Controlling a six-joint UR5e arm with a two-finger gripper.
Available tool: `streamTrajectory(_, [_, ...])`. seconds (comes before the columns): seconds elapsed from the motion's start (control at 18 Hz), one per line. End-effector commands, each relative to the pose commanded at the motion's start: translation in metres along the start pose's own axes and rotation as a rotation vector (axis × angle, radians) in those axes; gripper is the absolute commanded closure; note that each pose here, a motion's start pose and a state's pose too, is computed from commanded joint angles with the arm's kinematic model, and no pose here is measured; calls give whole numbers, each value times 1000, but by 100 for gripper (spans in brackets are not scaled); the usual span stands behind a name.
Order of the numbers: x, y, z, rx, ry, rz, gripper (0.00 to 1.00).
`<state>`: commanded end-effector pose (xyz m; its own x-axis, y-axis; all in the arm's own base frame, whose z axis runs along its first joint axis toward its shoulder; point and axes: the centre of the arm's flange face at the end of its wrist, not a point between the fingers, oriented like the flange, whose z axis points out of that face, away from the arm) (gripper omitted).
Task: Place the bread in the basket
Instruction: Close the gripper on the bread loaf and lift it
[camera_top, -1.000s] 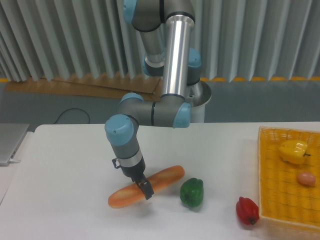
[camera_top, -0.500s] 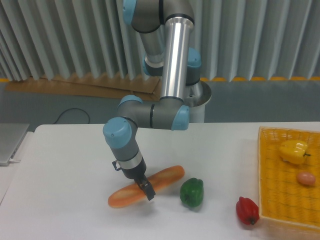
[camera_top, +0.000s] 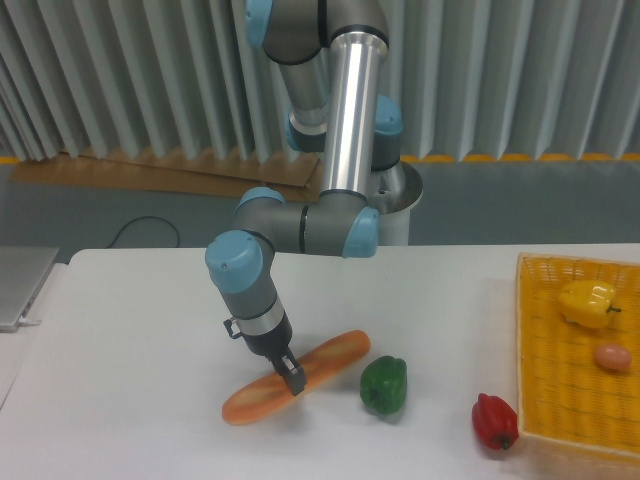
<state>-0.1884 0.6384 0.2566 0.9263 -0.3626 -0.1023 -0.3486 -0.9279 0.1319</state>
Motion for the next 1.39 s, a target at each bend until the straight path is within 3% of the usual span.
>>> streamTrajectory(0.56, [-4, 5, -8, 7, -8, -16, 42])
streamTrajectory(1.39, [-27, 56, -81, 84, -57, -113, 42])
